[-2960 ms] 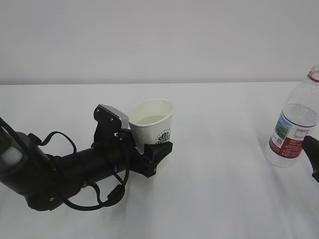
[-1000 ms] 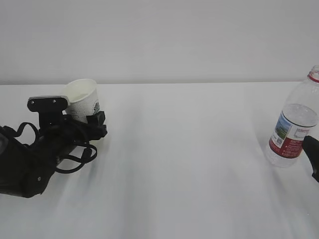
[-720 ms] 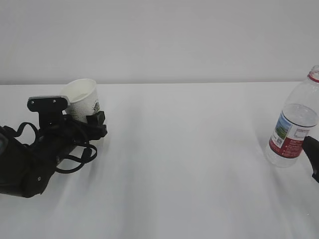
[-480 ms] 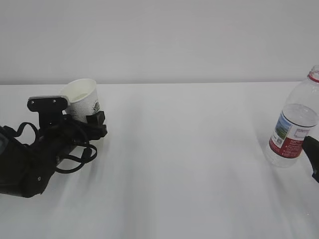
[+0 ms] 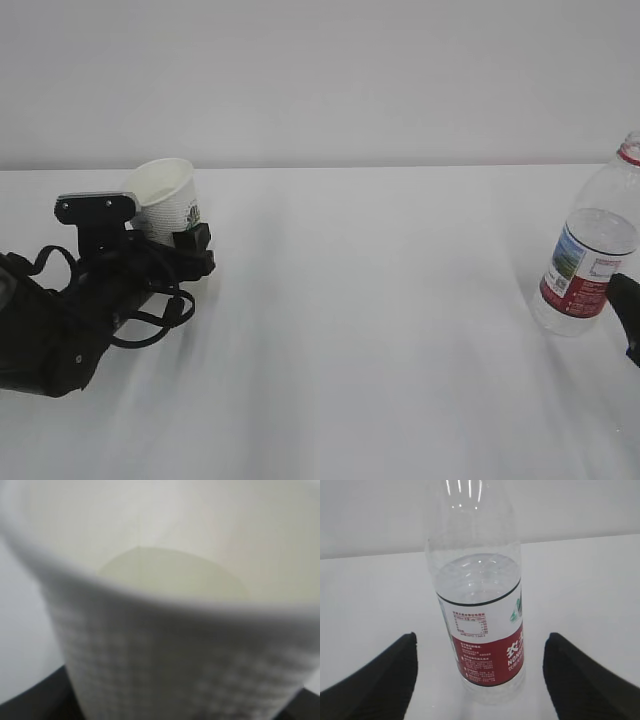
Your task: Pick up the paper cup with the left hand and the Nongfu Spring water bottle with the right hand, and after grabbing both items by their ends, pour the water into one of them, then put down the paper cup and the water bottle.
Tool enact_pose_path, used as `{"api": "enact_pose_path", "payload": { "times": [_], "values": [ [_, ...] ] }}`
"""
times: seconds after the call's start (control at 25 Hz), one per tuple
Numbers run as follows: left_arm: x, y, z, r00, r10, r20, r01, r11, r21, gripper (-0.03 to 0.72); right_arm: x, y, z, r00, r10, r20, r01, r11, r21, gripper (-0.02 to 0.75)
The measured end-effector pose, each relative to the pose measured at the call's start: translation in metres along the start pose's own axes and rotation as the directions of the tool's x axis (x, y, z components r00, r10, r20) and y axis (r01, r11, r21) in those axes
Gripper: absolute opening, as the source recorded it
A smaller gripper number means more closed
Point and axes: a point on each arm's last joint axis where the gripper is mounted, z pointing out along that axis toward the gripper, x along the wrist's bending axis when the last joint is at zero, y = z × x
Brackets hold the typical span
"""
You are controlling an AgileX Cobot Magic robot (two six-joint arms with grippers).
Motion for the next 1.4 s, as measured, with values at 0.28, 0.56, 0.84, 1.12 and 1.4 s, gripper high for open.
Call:
{"api": "enact_pose_path", "payload": {
  "times": [0.28, 0.56, 0.84, 1.12, 1.4],
  "values": [
    [0.001, -0.002, -0.002, 1.000, 0.002, -0.002, -0.002, 1.000, 0.008, 0.526, 0.000, 0.000, 0.000, 1.000, 0.001, 0.002, -0.001, 1.000, 0.000, 0.589],
    [0.006, -0.011, -0.013, 1.000, 0.014, -0.013, -0.014, 0.999, 0.046, 0.528, -0.001, 0.000, 0.000, 1.000, 0.004, 0.009, -0.004, 1.000, -0.001, 0.589],
    [0.006, -0.011, -0.014, 1.000, 0.016, -0.012, -0.015, 0.999, 0.046, 0.545, -0.001, 0.000, 0.000, 1.000, 0.005, 0.010, -0.005, 1.000, -0.001, 0.589],
    [0.006, -0.011, -0.014, 1.000, 0.017, -0.010, -0.016, 0.999, 0.044, 0.607, -0.002, 0.000, 0.000, 1.000, 0.008, 0.018, -0.008, 1.000, -0.002, 0.589],
    [0.007, -0.014, -0.018, 1.000, 0.024, -0.009, -0.024, 0.999, 0.048, 0.610, -0.003, 0.000, 0.000, 0.999, 0.015, 0.034, -0.015, 1.000, -0.004, 0.589]
  ]
}}
